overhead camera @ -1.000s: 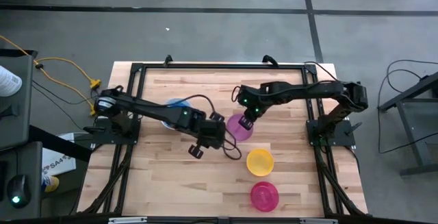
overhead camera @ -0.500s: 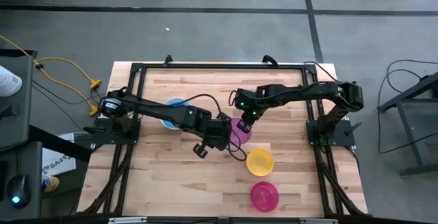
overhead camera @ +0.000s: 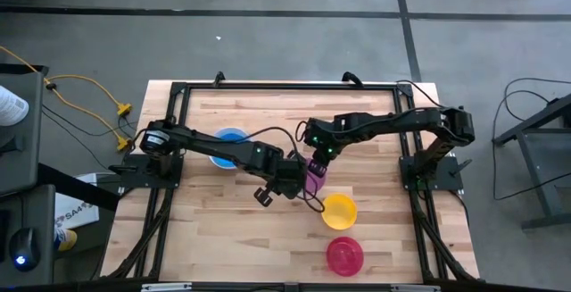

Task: Nest bowls inside each other
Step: Stack the purple bowl on the blue bowl

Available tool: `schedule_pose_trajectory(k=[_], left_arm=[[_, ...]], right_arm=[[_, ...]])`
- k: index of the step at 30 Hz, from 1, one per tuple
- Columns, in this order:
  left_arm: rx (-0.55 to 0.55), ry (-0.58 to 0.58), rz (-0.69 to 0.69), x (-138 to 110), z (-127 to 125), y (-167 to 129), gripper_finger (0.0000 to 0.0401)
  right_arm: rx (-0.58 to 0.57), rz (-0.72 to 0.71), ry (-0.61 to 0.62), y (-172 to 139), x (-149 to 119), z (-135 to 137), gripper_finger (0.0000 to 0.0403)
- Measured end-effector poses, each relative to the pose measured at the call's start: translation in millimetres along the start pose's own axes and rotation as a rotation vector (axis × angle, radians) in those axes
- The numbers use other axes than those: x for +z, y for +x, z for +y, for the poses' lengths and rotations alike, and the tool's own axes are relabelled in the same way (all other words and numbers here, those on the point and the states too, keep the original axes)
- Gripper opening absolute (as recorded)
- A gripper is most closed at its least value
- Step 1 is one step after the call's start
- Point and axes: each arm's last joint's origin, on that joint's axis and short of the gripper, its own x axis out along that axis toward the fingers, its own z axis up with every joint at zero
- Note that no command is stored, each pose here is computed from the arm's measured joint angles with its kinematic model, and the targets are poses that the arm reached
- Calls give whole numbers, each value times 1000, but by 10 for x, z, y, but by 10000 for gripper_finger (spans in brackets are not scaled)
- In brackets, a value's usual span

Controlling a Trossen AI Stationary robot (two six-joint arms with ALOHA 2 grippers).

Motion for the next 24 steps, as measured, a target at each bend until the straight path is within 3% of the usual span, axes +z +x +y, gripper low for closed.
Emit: schedule_pose_trajectory(k=[20,24], left_arm=[[31,40,-7,41,1,-44,70],[81,52,20,97,-25,-141,70]], right_arm=[[-17,17,-12,-3,-19,-15,3],[-51,21,-10,-6,-27,-41,3]])
